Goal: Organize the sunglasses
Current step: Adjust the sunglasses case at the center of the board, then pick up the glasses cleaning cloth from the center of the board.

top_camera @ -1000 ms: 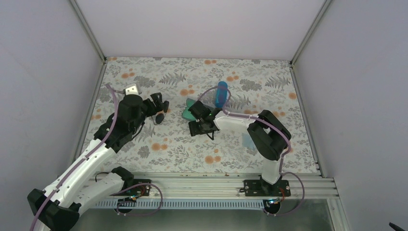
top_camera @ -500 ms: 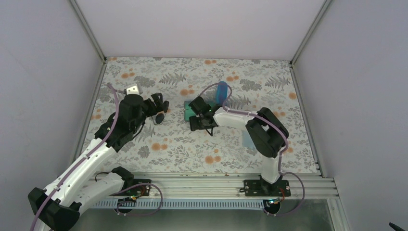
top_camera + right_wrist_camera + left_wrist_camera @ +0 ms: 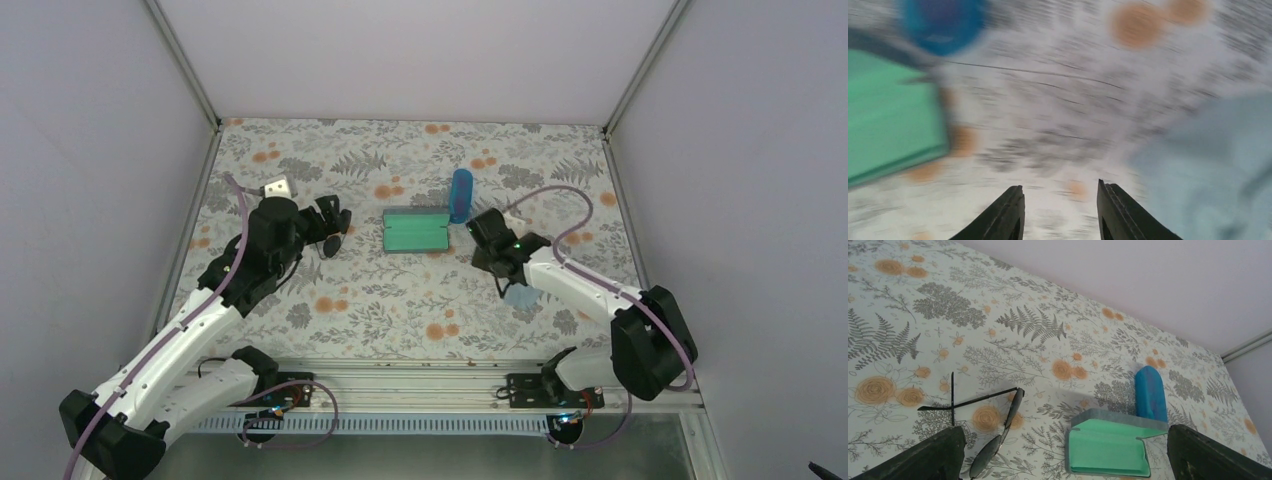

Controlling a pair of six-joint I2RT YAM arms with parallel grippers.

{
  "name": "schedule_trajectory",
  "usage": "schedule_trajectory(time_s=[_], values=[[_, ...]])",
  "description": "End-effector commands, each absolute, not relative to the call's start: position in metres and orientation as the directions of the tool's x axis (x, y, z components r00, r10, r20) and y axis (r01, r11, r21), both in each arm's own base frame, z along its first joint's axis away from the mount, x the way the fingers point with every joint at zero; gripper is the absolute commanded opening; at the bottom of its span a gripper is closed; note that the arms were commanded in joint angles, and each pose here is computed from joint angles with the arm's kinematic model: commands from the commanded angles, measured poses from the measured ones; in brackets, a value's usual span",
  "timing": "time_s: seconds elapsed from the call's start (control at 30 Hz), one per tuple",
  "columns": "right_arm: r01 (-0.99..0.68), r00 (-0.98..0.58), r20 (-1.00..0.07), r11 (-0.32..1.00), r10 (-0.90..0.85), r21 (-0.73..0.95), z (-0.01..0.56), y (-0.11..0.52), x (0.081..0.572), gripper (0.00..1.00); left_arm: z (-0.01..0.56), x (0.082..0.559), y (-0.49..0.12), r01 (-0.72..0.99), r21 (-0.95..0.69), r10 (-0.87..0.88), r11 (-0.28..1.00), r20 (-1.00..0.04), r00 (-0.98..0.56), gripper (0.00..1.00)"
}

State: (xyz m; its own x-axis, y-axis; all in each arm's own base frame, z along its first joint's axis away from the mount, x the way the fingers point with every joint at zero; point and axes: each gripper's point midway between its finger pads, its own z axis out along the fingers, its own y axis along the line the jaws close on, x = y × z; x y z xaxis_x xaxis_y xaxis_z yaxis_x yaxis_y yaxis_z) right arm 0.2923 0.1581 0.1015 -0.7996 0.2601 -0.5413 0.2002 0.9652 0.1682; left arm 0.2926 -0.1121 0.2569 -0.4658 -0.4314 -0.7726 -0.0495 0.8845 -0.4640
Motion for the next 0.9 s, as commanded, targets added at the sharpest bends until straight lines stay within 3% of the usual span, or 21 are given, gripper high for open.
schedule_trajectory(time_s=[0.0, 0.33, 0.47, 0.73, 0.87], values=[[0.425, -0.770, -0.517, 0.905, 0.374, 0.022, 0.075, 0.089, 0.259, 0.39, 0.263, 0.294, -0.115, -0.014, -0.463, -0.420, 0.886, -0.789, -0.449, 1.00], [0.452, -0.823, -0.395, 0.892, 0.407, -0.023, 0.032, 0.078, 0.235, 0.31, 0.258, 0.293, -0.116, -0.014, -0.466, -0.419, 0.885, -0.782, -0.462, 1.00], [0.437, -0.829, -0.394, 0.899, 0.398, -0.011, 0.029, 0.081, 0.238, 0.26, 0.260, 0.292, -0.114, -0.015, -0.464, -0.419, 0.886, -0.784, -0.458, 1.00], [0.434, -0.841, -0.364, 0.901, 0.400, -0.015, 0.015, 0.078, 0.237, 0.25, 0.262, 0.292, -0.114, -0.015, -0.470, -0.425, 0.882, -0.783, -0.454, 1.00], [0.453, -0.831, -0.380, 0.890, 0.406, -0.040, 0.013, 0.070, 0.236, 0.16, 0.263, 0.293, -0.115, -0.013, -0.469, -0.424, 0.883, -0.784, -0.454, 1.00]])
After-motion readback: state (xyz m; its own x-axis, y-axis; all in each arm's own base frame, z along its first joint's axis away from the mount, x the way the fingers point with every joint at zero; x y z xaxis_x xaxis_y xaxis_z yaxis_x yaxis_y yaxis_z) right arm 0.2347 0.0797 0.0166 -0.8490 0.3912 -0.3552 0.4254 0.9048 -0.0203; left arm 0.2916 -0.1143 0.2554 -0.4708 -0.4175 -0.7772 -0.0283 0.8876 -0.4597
